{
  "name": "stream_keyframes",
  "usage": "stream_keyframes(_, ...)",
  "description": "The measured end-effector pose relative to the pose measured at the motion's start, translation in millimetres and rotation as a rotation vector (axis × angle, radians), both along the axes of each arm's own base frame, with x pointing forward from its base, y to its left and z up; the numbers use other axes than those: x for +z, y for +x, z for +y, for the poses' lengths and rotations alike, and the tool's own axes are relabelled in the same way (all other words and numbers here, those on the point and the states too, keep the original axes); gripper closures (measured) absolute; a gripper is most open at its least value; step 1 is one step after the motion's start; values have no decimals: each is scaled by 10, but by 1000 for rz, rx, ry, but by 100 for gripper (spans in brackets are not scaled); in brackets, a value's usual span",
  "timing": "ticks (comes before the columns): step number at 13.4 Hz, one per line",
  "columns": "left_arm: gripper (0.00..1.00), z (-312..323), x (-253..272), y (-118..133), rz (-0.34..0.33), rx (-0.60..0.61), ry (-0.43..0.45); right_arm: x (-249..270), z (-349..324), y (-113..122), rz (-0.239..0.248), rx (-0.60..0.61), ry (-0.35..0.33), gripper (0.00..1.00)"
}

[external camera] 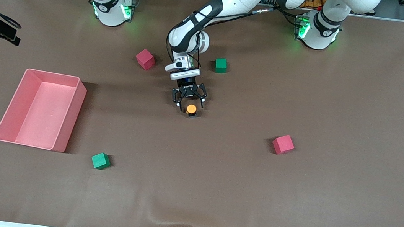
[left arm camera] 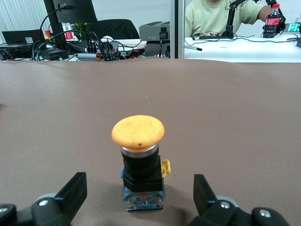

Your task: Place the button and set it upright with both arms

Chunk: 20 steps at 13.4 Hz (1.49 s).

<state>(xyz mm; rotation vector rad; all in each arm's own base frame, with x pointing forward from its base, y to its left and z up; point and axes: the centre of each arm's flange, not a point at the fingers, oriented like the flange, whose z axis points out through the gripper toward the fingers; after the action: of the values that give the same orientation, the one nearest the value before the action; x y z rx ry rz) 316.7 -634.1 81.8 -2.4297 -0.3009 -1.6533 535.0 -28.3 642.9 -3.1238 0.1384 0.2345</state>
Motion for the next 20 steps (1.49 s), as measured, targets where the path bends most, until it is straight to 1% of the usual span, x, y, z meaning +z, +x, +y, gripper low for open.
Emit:
stream_keyframes(3,0,-97,71,-147,2,5,-17,-1,4,1,0,1,0,0)
stream_keyframes(5,0,-220,212,-338,32,33,-50,-3,4,1,1,1,0,0)
stream_keyframes(7,0,-336,480,-485,93,63,-56,-4,4,1,2,1,0,0)
stream_keyframes(8,0,-382,679,-507,138,76,-51,-5,5,1,2,1,0,0)
stream_keyframes(10,0,-439,1124,-456,228,85,-37,-5,14,2,2,3,0,0)
stream_keyframes(12,0,-424,1589,-287,296,87,-29,-5,39,3,2,6,0,0)
stream_keyframes(14,0,-330,2001,-20,361,94,-27,-5,49,3,2,7,0,0)
stream_keyframes(16,0,-158,2395,330,419,101,-24,-5,50,3,2,7,0,0)
stream_keyframes(17,0,-52,2580,506,460,104,-27,-5,51,4,1,7,0,0)
stream_keyframes(20,0,338,3135,1080,563,93,-70,-3,51,5,0,6,0,0)
